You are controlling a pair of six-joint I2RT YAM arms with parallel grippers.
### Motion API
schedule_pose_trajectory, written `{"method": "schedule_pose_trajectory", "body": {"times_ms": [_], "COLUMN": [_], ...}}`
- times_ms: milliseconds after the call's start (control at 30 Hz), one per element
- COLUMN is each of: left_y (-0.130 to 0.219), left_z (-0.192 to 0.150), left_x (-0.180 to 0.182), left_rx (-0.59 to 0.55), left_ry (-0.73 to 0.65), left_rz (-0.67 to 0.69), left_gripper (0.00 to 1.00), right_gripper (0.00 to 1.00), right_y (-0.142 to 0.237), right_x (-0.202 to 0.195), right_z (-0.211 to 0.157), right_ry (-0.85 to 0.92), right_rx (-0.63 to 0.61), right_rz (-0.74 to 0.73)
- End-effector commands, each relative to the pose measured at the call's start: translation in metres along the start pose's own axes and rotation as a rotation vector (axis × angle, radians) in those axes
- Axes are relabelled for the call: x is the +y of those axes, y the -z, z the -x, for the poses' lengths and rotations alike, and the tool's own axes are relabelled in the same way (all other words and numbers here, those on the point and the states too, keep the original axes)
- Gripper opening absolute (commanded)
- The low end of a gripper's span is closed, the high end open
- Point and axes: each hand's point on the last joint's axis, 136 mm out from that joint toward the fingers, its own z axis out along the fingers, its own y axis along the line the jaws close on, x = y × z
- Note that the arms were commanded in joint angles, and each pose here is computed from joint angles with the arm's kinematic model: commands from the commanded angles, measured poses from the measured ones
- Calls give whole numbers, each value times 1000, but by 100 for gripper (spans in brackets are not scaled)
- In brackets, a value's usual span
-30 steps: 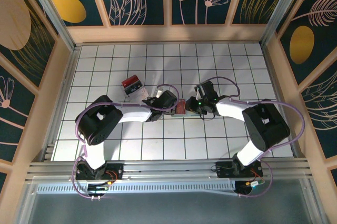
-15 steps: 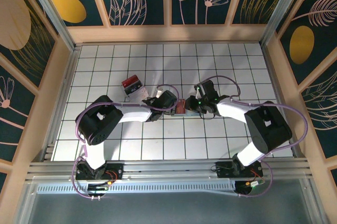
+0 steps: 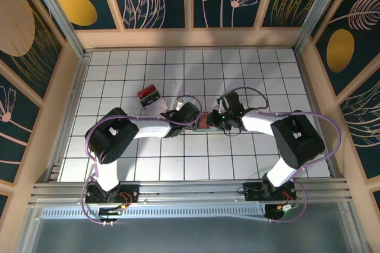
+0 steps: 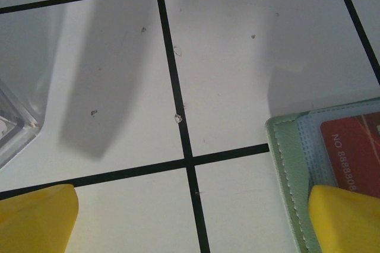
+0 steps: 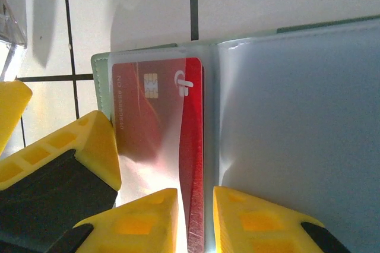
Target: Take the credit cards out of the card holder
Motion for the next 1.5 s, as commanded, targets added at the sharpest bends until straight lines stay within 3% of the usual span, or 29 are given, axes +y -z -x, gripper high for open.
{"method": "schedule_pose_trajectory", "body": {"times_ms": [0, 300, 733, 1200, 1467], "left_y": [-5, -5, -7, -7, -7], "left_z": [-18, -19, -30, -32, -33], "left_x": [9, 6, 8, 6, 7], "left_rx": [58, 65, 90, 96, 97], "left_ry": [-29, -23, -26, -21, -18], "left_rz": [45, 27, 25, 6, 11], "left_gripper": [99, 99, 99, 99, 99], "right_gripper": [23, 23, 12, 17, 5], "right_y": [-6, -14, -1, 2, 4], "right_x": [7, 10, 23, 32, 29], "right_z": [3, 0, 9, 13, 15], "right_ry": [-8, -16, -19, -19, -30], "right_rx": [3, 30, 3, -5, -17], "right_rz": [22, 53, 131, 207, 209]}}
